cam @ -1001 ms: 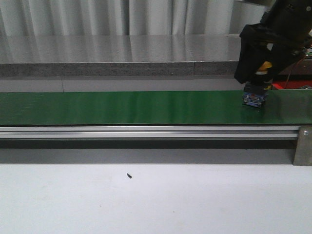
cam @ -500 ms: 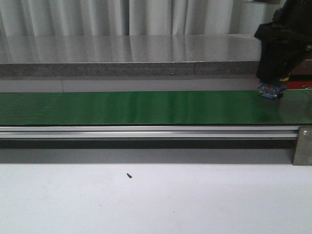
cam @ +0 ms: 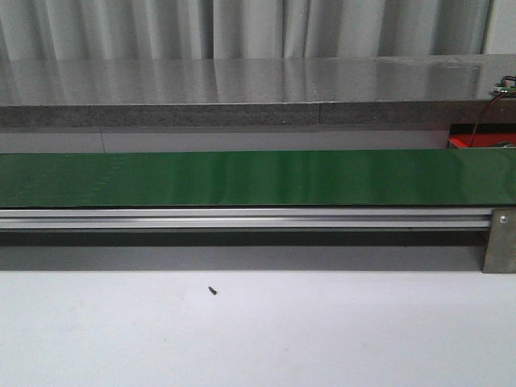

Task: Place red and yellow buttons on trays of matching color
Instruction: 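Place the second yellow button into the yellow tray and release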

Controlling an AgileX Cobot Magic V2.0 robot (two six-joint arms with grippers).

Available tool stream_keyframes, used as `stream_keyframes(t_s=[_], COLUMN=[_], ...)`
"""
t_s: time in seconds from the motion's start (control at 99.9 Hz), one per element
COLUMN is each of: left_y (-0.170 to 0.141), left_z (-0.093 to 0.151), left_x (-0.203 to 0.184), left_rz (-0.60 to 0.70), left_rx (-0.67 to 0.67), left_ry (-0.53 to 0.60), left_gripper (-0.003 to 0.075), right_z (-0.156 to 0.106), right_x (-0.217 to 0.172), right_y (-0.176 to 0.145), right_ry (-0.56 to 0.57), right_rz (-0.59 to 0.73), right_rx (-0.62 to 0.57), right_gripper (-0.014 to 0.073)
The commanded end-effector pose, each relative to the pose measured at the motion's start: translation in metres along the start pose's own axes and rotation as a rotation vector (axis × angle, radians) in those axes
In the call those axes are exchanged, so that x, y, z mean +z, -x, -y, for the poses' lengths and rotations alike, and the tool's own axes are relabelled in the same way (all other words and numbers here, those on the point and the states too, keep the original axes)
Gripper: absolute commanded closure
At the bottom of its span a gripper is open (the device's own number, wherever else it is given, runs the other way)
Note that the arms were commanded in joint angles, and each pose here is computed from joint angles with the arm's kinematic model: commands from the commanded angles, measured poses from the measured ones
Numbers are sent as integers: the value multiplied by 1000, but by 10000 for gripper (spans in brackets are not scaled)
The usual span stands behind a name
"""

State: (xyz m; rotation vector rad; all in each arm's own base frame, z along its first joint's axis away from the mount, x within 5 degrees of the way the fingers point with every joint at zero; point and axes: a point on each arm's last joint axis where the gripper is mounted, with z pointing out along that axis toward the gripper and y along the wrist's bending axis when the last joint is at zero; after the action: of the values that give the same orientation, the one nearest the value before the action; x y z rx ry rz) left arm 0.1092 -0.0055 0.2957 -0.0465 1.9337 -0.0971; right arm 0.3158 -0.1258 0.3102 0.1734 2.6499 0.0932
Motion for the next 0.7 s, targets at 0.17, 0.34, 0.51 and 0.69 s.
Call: stream_keyframes(t_s=[0.17, 0.34, 0.51, 0.69], left_y=[15, 15, 15, 15], left_z=[3, 3, 3, 3], left_x=[-3, -3, -3, -3], left_rz=[98, 98, 98, 98], left_rx=[-14, -14, -14, -14], left_ry=[-20, -20, -20, -20], left_gripper=[740, 740, 740, 740], right_z=[28, 38, 43, 47], right_x=[5, 40, 61, 74], right_y=[-9, -18, -23, -25], right_ry=[-61, -66, -69, -65], right_rz=[114, 56, 24, -1], right_rx=[122, 144, 159, 167], right_gripper=[396, 396, 396, 396])
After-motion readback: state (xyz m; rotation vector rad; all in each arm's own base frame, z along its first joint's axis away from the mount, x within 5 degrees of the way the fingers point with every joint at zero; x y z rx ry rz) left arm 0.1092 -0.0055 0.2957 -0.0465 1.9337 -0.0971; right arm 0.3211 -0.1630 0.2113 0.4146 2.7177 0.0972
